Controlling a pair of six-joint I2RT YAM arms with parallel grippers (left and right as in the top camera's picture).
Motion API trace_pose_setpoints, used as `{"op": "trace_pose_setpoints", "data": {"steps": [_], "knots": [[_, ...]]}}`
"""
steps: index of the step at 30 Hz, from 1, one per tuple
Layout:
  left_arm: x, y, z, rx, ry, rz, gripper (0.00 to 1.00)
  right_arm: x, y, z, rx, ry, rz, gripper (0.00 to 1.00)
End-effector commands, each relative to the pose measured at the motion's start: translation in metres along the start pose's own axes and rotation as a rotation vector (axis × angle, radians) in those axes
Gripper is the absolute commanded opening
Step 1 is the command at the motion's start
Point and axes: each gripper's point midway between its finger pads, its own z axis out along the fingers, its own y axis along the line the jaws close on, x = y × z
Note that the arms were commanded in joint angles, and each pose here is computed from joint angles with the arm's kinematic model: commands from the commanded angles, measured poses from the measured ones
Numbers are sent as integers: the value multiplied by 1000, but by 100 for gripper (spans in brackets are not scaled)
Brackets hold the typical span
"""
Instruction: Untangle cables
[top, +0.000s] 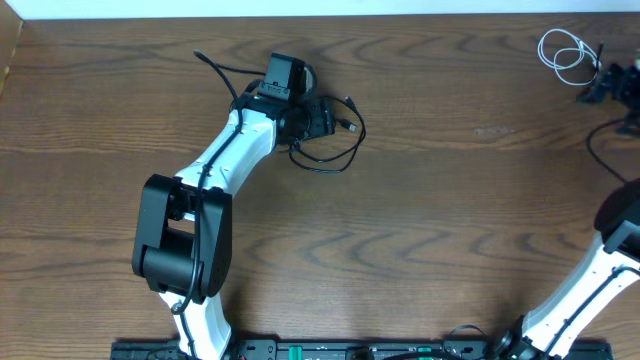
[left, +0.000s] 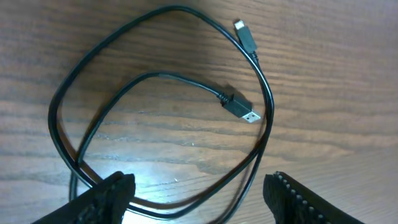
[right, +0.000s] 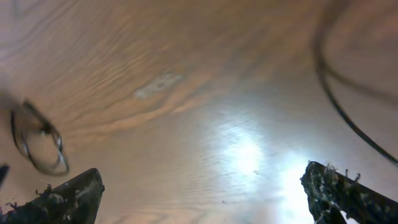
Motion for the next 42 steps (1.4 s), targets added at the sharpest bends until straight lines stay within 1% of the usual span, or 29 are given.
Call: {"op": "trace_pose_setpoints", "data": {"steps": [1,3,4,6,9,11,13,15,18,19,22,24,28,34,38,42], "knots": [[-12,-6,-17,21,-41,145,71,5,63,3,-100,-10,-237,99],[-36,-16,-67,44,-156,159,71,6,108,19,-114,-19,-352,99],[-41,-17,-80,49,-183,159,71,6,118,22,-118,-24,-374,99],[-49,-22,-117,59,-251,160,71,8,153,35,-133,-37,-445,99],[-51,-17,-169,54,-320,142,71,22,201,61,-130,-21,-495,98],[-49,-6,-191,30,-344,103,72,34,224,83,-101,6,-482,94],[-47,6,-202,-2,-354,54,72,45,241,102,-76,23,-482,92],[-44,16,-205,-21,-343,29,72,57,260,122,-67,41,-491,89],[-37,24,-200,-39,-300,8,72,80,284,154,-35,74,-500,80],[-34,25,-198,-43,-288,5,72,86,287,163,-8,78,-494,77],[-30,26,-197,-47,-273,0,72,102,293,190,75,89,-476,59],[-30,26,-197,-48,-270,-1,72,118,299,209,104,112,-468,50],[-30,27,-197,-50,-270,-1,72,143,309,238,131,145,-466,39],[-29,29,-197,-59,-268,-4,72,168,301,267,202,200,-477,35],[-27,29,-196,-62,-259,-6,72,179,297,275,227,229,-486,30],[-26,30,-196,-63,-258,-7,72,180,292,277,277,210,-483,25]]}}
